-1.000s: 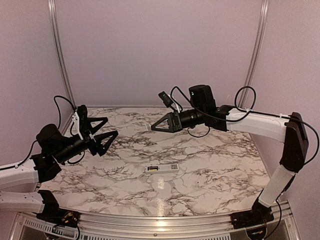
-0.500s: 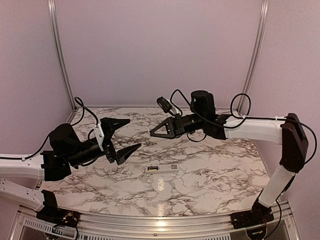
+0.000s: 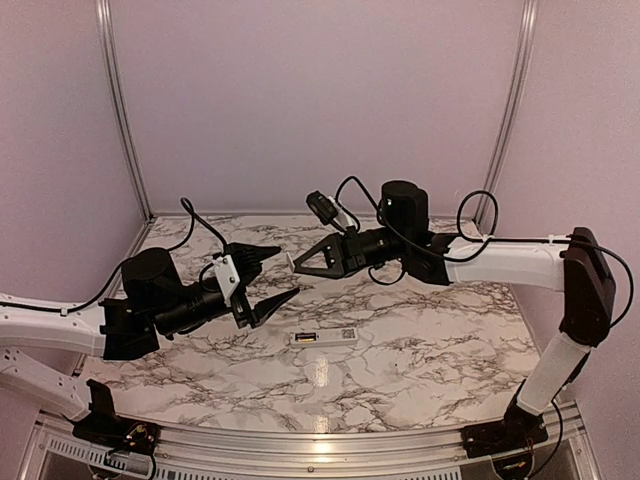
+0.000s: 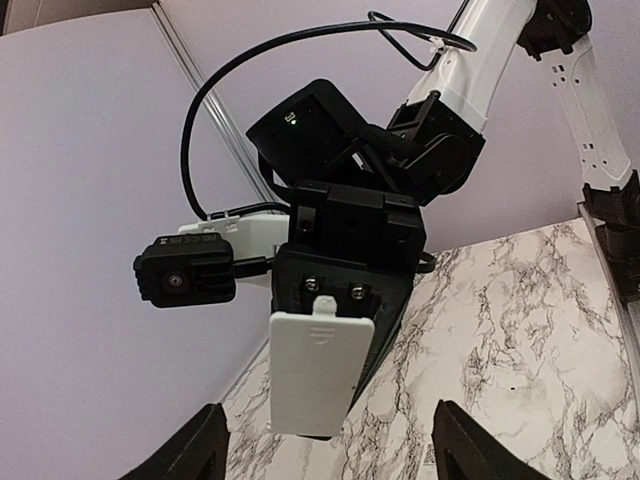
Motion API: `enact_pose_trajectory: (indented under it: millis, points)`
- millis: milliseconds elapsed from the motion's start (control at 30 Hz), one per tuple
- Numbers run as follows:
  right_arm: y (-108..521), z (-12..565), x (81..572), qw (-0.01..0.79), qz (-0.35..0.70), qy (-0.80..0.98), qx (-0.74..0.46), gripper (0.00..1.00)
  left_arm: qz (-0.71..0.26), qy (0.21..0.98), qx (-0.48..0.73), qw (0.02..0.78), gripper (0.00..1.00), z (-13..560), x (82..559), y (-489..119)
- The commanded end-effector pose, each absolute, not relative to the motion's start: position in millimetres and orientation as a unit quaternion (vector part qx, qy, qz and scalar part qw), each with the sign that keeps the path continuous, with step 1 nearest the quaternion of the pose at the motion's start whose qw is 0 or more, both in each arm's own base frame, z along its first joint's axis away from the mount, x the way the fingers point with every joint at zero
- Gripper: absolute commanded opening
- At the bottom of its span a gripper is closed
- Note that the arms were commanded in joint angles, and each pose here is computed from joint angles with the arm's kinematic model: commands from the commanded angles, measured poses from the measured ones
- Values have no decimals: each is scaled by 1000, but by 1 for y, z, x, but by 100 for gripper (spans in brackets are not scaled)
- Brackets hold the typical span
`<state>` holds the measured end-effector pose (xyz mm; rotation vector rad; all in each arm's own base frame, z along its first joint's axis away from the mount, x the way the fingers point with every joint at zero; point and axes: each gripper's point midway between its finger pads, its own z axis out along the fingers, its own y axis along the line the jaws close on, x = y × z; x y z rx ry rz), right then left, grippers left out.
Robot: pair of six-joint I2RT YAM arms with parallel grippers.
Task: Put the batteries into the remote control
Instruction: Pass from the right arm to the left
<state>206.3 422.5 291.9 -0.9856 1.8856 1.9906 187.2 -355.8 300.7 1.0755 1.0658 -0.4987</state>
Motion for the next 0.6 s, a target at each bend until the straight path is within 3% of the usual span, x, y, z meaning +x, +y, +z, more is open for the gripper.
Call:
enact_pose_trajectory:
  millis: [0, 567]
  points:
    - [427, 293, 200, 110, 685, 633, -344, 0, -224, 463, 469, 718, 71, 322, 188, -361]
    - [429, 292, 196, 108, 685, 630, -349, 0, -227, 458, 465, 722, 47, 329, 188, -365]
